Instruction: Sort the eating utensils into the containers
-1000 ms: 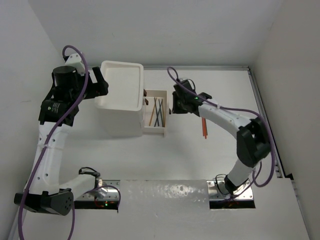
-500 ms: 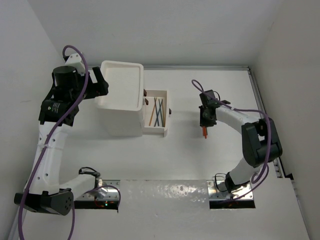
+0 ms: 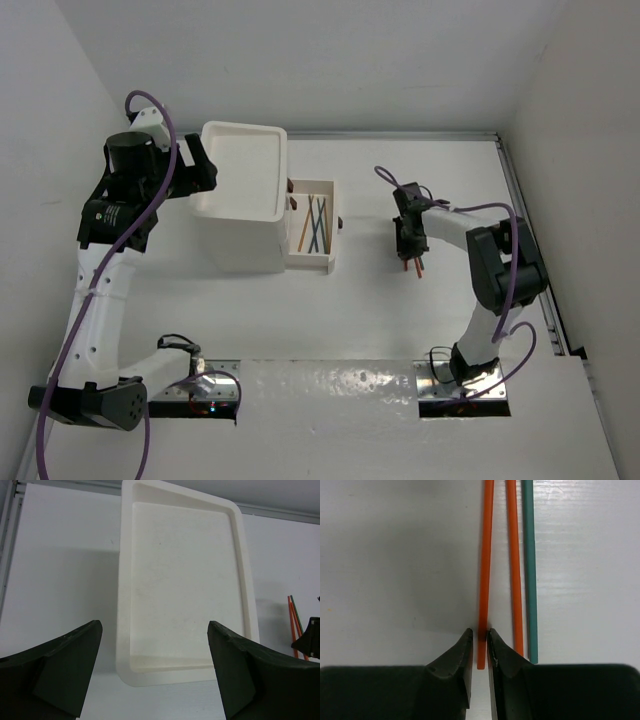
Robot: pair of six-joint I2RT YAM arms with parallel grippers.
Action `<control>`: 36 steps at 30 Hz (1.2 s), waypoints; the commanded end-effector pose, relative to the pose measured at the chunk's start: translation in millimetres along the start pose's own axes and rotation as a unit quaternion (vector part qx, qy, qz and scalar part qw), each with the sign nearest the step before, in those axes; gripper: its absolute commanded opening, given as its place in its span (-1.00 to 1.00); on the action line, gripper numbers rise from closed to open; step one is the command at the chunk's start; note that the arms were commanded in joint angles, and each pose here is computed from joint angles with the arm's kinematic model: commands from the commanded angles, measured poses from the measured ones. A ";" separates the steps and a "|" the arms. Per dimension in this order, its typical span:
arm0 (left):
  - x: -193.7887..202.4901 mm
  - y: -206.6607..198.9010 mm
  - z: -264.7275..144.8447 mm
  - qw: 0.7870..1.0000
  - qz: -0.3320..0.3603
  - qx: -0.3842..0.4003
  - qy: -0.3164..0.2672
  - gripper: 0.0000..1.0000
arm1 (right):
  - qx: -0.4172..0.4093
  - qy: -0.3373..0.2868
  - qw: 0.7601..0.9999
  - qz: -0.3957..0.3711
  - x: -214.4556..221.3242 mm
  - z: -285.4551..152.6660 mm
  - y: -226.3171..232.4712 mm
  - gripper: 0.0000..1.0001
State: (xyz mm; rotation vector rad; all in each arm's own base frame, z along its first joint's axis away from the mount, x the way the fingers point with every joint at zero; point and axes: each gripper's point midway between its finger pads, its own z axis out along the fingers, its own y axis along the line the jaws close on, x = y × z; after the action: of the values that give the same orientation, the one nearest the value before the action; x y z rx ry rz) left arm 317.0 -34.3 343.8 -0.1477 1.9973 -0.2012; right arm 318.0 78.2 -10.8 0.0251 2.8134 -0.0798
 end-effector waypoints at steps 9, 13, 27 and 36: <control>-11.1 -5.7 -6.0 1.000 0.004 0.008 -0.019 0.69 | -0.034 -0.007 0.999 0.003 -18.4 8.5 17.3 -1.00; -11.8 -6.4 -6.1 1.000 0.004 0.009 -0.020 0.69 | -0.081 -0.065 0.994 0.016 -51.5 -28.5 45.7 -1.00; -10.7 -6.4 -6.7 1.000 0.002 0.009 -0.021 0.69 | -0.265 -0.152 0.951 0.050 -107.9 -120.9 207.9 -1.00; -6.9 -5.4 -6.7 1.000 0.002 0.009 -0.018 0.69 | -0.274 -0.116 0.954 0.035 -96.9 -97.9 243.1 -0.47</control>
State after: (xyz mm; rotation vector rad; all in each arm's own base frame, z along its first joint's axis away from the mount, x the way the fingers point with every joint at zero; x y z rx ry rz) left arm 316.9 -34.3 343.7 -0.1481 1.9976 -0.2014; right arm 376.0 310.4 70.8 -0.0168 2.5749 0.5957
